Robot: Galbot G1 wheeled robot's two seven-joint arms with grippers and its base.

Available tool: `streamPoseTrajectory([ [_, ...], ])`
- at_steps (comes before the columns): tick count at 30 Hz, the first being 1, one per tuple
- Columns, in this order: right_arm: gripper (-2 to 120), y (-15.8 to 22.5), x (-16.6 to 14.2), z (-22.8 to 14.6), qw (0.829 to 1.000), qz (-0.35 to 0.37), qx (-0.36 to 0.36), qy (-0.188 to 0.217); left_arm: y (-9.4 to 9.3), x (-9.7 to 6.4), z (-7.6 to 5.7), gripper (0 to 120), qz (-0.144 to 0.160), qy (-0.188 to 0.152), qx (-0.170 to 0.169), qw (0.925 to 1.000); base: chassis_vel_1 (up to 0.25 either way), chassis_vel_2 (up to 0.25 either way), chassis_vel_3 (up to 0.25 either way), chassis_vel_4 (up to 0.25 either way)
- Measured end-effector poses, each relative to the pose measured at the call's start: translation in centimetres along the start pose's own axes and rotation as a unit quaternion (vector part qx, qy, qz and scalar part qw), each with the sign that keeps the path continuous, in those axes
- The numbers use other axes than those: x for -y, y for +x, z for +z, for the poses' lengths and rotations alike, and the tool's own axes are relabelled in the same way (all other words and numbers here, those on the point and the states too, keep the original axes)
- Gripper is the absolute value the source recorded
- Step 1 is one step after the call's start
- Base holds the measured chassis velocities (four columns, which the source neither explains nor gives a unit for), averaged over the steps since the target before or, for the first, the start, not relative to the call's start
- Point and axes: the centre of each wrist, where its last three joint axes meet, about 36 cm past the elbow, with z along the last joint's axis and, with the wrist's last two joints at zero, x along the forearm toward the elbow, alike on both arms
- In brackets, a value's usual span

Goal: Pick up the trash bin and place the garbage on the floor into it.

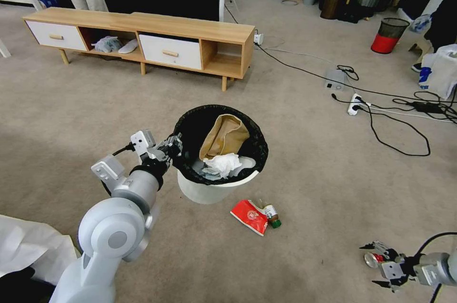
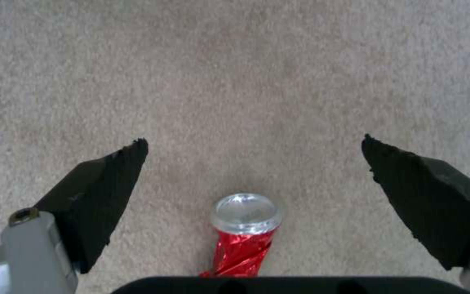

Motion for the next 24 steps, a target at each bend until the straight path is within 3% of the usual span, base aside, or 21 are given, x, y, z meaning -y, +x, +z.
streamPoseTrajectory([
  [24, 100, -1.0, -2.1, 1.4, 1.000, -0.018, -0.014, -0.014, 0.4, 0.1, -0.2, 7, 0.002, 0.000, 0.004, 1.0000, 0.000, 0.000, 0.000, 0.000],
])
